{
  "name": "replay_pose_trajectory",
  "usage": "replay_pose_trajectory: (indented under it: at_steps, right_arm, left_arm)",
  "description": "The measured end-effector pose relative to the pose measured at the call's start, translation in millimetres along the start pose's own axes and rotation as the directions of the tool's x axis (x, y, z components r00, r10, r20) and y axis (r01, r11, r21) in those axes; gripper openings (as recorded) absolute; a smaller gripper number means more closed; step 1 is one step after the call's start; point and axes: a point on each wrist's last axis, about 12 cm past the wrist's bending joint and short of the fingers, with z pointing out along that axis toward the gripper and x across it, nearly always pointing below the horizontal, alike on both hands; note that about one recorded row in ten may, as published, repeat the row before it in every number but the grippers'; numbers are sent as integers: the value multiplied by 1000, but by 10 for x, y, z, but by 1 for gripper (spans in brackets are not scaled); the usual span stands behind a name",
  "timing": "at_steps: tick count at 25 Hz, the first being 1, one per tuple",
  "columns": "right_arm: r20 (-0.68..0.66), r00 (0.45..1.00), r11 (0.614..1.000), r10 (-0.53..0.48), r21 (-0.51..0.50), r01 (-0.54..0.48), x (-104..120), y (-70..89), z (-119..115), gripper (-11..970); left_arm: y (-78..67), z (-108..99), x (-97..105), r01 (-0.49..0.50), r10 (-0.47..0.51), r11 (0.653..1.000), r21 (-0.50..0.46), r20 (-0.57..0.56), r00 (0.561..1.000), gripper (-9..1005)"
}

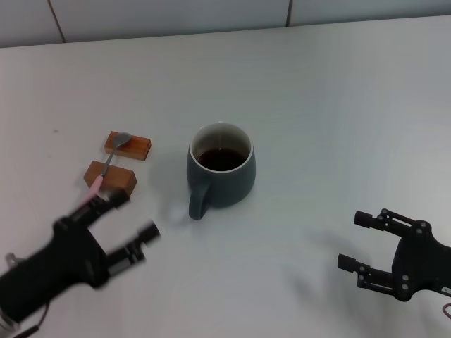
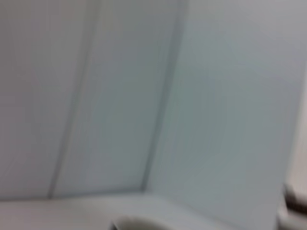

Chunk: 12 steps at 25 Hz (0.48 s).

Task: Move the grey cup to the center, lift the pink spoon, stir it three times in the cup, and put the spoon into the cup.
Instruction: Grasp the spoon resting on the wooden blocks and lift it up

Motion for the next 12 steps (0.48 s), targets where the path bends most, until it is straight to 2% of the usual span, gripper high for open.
replay_pose_trajectory:
  at_steps: [3, 4, 5, 6, 7, 8, 9, 10, 11, 12]
  right_arm:
    - [0, 1000, 1000, -2, -6, 2, -9, -9, 14, 762]
    - [0, 1000, 1000, -2, -6, 2, -9, -9, 14, 762]
    - [0, 1000, 1000, -2, -7, 2, -10, -11, 14, 762]
    - [-1, 1000, 1000, -2, -7, 2, -12, -16, 12, 762]
    - [-1, 1000, 1000, -2, -7, 2, -12, -16, 12, 762]
    - [-2, 1000, 1000, -3, -7, 3, -14, -20, 9, 762]
    - [-3, 1000, 1000, -4, -7, 4, -16, -25, 9, 762]
    - [-4, 1000, 1000, -6, -8, 6, -18, -29, 10, 762]
    - [-7, 1000, 1000, -8, -14, 8, -24, -36, 17, 762]
    - [-7, 1000, 1000, -8, -14, 8, -24, -36, 17, 762]
  left_arm:
    - [63, -52, -137, 224, -205, 971, -80, 194, 959, 833]
    - [63, -52, -137, 224, -205, 971, -80, 194, 959, 833]
    - [86, -81, -177, 288, -260, 954, -85, 246, 934, 834]
    - [170, -165, -268, 474, -421, 878, -70, 363, 832, 834]
    - [170, -165, -268, 474, -421, 878, -70, 363, 832, 834]
    - [236, -203, -294, 579, -513, 814, -55, 401, 759, 834]
    - [236, -203, -294, 579, -513, 814, -55, 401, 759, 834]
    - [262, -214, -296, 628, -558, 777, -45, 412, 720, 834]
    - [299, -232, -279, 711, -633, 702, -33, 427, 645, 834]
    - [299, -232, -279, 711, -633, 702, -33, 427, 645, 833]
